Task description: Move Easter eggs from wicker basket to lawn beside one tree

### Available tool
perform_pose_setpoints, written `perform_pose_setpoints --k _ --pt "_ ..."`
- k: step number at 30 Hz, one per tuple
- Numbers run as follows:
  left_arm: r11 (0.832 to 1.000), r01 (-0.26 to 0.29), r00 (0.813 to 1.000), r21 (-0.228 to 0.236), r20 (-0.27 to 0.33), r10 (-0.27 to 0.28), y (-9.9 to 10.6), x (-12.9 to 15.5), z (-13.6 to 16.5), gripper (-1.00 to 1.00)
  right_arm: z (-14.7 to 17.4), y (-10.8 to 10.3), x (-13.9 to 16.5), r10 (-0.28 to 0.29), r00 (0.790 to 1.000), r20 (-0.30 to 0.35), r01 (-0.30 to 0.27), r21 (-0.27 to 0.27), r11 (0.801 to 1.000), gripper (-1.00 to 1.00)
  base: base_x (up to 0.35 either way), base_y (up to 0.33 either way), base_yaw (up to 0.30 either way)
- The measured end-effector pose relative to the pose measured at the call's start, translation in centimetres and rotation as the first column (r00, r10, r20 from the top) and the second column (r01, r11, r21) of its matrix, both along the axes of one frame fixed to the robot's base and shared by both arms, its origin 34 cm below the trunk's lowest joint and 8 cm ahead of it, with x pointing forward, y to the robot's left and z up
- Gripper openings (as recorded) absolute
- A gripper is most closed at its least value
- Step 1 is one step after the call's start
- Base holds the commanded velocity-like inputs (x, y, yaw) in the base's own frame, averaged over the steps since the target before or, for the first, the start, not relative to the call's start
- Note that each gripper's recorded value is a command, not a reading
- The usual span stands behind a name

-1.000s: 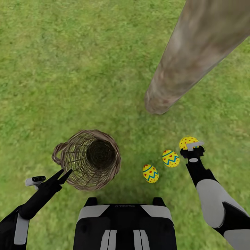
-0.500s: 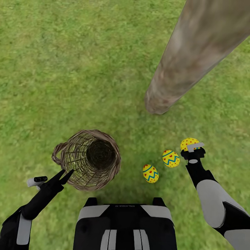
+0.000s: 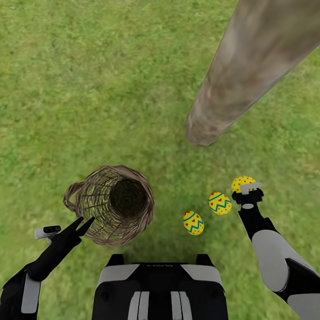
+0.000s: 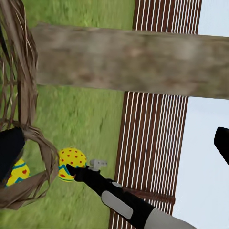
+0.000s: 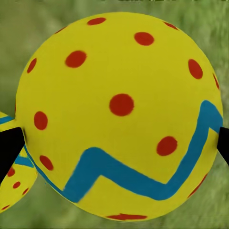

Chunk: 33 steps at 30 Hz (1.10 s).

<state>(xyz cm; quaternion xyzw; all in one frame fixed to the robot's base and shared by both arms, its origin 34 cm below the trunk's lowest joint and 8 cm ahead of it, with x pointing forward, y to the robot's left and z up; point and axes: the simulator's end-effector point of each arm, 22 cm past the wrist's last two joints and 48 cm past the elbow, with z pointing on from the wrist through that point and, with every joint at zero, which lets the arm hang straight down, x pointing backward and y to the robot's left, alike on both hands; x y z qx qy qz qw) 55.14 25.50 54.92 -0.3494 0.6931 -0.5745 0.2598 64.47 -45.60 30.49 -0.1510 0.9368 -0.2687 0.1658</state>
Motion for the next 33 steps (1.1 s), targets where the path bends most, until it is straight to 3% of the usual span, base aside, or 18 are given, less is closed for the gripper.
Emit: perform_pose_setpoints --k 4,12,16,21,22,26,30,33 --pt "1.000 -0.003 1.000 -0.006 -0.007 0.003 -0.3 -0.1 -0.8 1.00 -0.6 0.0 0.1 -0.001 1.000 0.004 0.001 0.001 1.000 -1.00 0.000 0.000 0.000" --pt "1.000 0.005 1.000 0.021 -0.023 -0.004 1.2 -0.5 -0.4 1.00 -0.3 3.7 4.4 0.021 0.996 0.082 -0.026 0.055 0.998 -1.00 0.000 0.000 0.000" --pt "0.999 0.032 0.999 0.022 -0.024 -0.032 0.8 0.5 -0.3 1.00 -0.2 5.2 6.1 0.020 0.994 0.106 -0.028 0.076 0.997 -1.00 0.000 0.000 0.000" --pt "0.999 0.048 0.999 -0.002 -0.010 -0.048 -0.9 2.2 0.0 1.00 -0.1 5.3 6.4 0.020 0.994 0.110 -0.029 0.076 0.997 -1.00 0.000 0.000 0.000" --pt "0.982 0.179 0.978 0.063 -0.117 -0.171 -4.1 4.8 -1.5 1.00 -0.1 5.3 6.4 0.020 0.994 0.110 -0.029 0.076 0.997 -1.00 0.000 0.000 0.000" --pt "0.966 0.227 0.972 0.121 -0.088 -0.218 -6.9 10.5 -2.0 1.00 0.0 5.0 6.4 0.019 0.994 0.111 -0.027 0.073 0.997 -1.00 0.000 0.000 0.000" --pt "0.942 0.296 0.955 0.155 -0.057 -0.291 -11.7 15.4 -1.7 1.00 0.1 4.9 6.4 0.018 0.994 0.112 -0.026 0.068 0.997 -1.00 0.000 0.000 0.000" --pt "0.935 0.312 0.950 0.170 -0.062 -0.306 -13.7 17.4 -1.5 1.00 0.1 4.8 6.4 0.017 0.994 0.112 -0.025 0.067 0.997 -1.00 0.000 0.000 0.000"
